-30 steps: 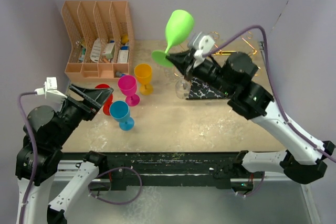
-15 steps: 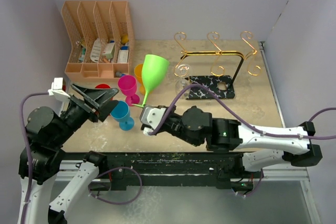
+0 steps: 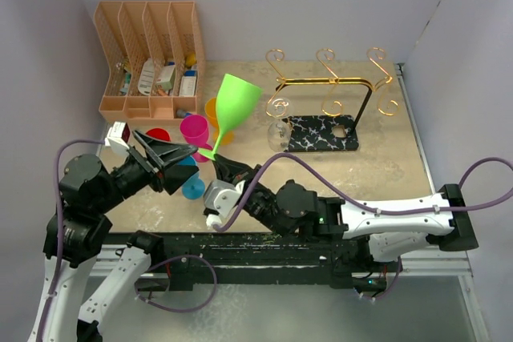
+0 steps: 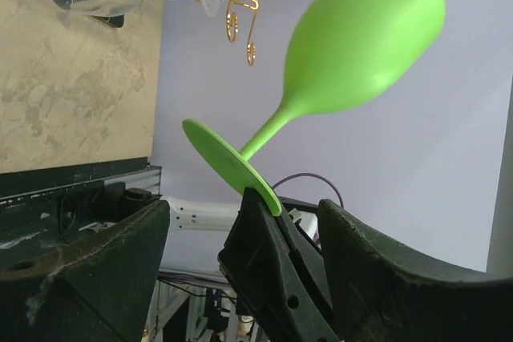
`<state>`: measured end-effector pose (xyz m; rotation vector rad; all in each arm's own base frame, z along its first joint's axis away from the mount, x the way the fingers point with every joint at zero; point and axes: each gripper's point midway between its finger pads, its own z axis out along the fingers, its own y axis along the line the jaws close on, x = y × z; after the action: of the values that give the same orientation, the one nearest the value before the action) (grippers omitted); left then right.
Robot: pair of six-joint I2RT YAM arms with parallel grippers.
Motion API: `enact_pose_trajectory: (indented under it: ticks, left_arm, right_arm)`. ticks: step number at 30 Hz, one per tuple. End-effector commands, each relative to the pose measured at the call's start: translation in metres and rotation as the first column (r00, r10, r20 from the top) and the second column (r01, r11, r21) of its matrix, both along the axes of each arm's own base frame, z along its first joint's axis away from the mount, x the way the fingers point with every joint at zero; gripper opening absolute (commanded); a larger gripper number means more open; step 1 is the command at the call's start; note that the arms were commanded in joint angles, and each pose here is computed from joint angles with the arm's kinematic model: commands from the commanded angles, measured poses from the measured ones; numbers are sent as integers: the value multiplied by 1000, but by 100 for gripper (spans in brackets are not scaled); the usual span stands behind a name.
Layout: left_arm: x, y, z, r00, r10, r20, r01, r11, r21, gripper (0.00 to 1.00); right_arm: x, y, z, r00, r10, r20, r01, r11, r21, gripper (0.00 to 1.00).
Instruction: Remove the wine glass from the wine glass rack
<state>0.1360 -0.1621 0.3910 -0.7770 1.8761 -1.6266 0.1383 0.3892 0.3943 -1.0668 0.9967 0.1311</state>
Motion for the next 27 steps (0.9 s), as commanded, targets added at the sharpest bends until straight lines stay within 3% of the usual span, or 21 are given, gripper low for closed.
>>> enact_pose_trajectory:
  ticks: [1, 6, 9, 11, 13, 14, 18, 21, 23, 27]
  left_arm:
    - [-2, -9, 10, 998, -57, 23, 59, 996, -68, 76]
    - [2, -10, 3, 998, -57, 7, 57, 996, -73, 73]
    - [3, -10, 2, 998, -54, 9, 55, 995, -82, 62]
    - [3, -11, 2, 998, -57, 16, 58, 995, -85, 46]
    - [4, -11, 1, 998, -60, 19, 61, 994, -87, 20]
    - [4, -11, 1, 998, -60, 23, 61, 995, -84, 12]
    - [5, -9, -3, 998, -46, 36, 49, 997, -64, 0]
    - [7, -6, -7, 999, -18, 49, 20, 999, -50, 0]
    - [10, -3, -11, 998, 9, 61, -6, 999, -49, 0]
    - [14, 8, -16, 989, 80, 121, -78, 997, -21, 0]
  right_arm:
    - [-5, 1, 25, 997, -9, 75, 2, 996, 93, 0]
    - [-14, 13, 16, 994, 8, 113, -15, 998, 59, 0]
    - [-18, 19, 10, 992, 19, 126, -24, 999, 36, 0]
    - [-19, 21, 5, 991, 20, 131, -23, 1000, 21, 0]
    - [-19, 21, 2, 991, 13, 131, -16, 1000, 17, 0]
    - [-19, 20, 2, 991, 9, 131, -11, 1000, 18, 0]
    - [-15, 11, 2, 994, -32, 107, 27, 999, 40, 2]
    - [-11, -4, 0, 996, -69, 58, 66, 997, 48, 29]
    - [-9, -17, -4, 995, -98, 0, 98, 994, 47, 43]
    - [-8, -52, -11, 972, -121, -203, 141, 986, 86, 46]
